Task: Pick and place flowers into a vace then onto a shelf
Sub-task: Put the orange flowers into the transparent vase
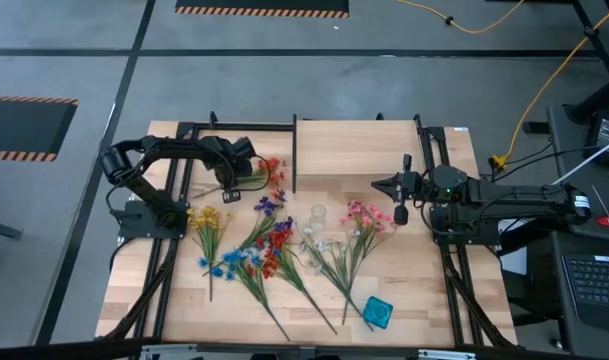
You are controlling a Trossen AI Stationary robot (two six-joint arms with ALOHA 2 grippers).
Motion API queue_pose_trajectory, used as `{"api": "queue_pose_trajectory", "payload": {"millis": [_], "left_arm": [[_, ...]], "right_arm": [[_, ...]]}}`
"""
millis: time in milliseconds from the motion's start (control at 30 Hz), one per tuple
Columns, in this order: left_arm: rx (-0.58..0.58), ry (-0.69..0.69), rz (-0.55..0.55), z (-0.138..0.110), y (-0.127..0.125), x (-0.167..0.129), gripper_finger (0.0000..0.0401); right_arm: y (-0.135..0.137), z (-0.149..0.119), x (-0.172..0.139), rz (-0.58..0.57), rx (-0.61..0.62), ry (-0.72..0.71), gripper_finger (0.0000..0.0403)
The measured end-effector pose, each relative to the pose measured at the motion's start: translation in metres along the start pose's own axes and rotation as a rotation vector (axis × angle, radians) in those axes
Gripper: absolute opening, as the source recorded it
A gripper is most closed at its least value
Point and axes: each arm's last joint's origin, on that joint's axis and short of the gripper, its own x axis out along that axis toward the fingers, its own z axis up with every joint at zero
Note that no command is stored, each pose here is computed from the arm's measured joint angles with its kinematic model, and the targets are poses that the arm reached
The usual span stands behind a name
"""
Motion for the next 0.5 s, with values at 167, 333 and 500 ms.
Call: {"api": "queue_pose_trajectory", "payload": {"millis": [167, 333, 500], "left_arm": [[-0.063, -0.061, 0.025, -0.011, 0.009, -0.021, 0.0006], [-0.124, -0.167, 0.060, -0.022, 0.017, -0.043, 0.0006], [-0.150, -0.288, 0.097, -0.034, 0.020, -0.066, 0.0006]], "right_arm": [[0.000, 0.000, 0.000, 0.000, 0.001, -0.001, 0.0023], [0.000, 0.000, 0.000, 0.000, 0.000, -0.001, 0.0023], [0.000, 0.000, 0.000, 0.000, -0.001, -0.001, 0.0023]]}}
